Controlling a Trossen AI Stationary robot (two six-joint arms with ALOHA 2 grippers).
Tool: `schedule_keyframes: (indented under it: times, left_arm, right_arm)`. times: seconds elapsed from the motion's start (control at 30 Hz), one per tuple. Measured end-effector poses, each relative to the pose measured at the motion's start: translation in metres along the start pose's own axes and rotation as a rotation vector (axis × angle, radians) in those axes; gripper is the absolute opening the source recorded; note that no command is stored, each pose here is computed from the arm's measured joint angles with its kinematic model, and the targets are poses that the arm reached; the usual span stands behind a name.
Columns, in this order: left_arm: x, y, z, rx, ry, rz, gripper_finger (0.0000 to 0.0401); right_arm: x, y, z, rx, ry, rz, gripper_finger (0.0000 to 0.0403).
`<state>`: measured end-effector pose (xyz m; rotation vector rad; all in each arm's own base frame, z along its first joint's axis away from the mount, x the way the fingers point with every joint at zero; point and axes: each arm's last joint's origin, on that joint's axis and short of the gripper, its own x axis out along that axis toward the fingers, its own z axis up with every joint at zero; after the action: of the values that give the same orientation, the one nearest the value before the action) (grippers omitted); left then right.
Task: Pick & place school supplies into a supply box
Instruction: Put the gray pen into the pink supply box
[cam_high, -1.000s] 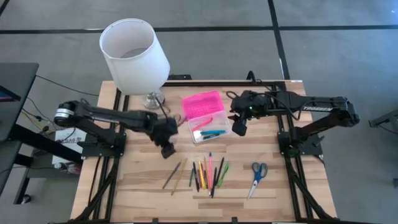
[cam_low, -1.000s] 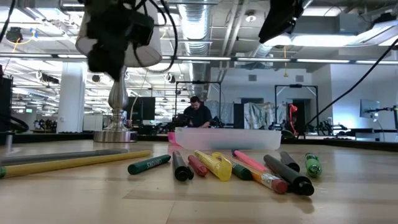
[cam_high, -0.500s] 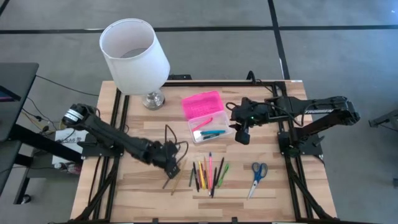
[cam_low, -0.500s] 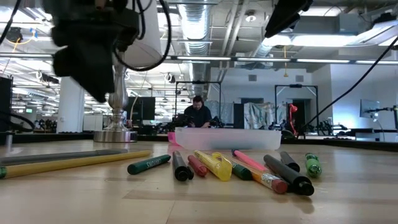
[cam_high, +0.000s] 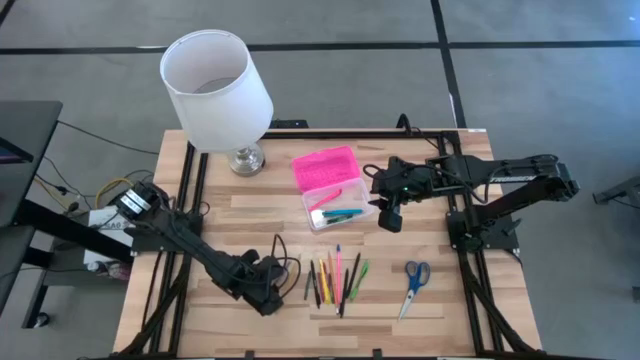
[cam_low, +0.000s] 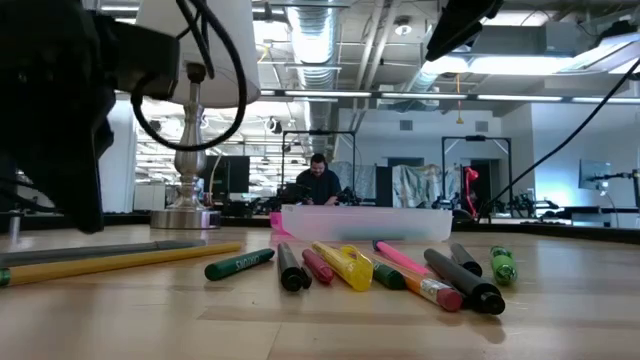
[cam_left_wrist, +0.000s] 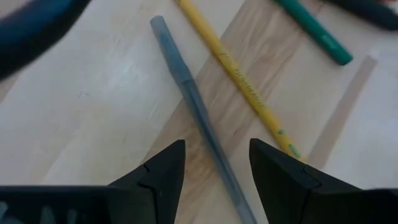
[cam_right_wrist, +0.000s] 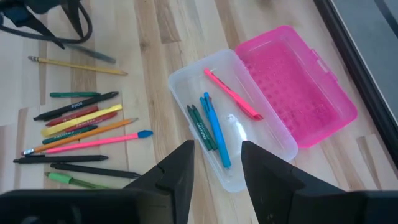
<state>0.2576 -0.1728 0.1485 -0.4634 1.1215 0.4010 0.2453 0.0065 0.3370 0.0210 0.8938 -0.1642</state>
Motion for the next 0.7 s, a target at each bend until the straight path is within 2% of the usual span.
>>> schedule_keyframes:
  times: [0.1,0.33,0.7]
  left_arm:
    - [0.006,0.000,-0.002,0.000,0.005,0.014,0.0174]
    - [0.006,0.004,0.002,0.013,-0.079,0.080,0.0174]
    - [0.020,0.019,0.008,0.010,-0.054,0.063,0.0174]
  right_arm:
    - [0.000,0.000,0.000,0.002,0.000,0.000,0.0127]
    - [0.000,0.000,0.001,0.009,-0.011,0.001,0.0127]
    - [0.000,0.000,0.001,0.011,-0.015,0.002,0.0127]
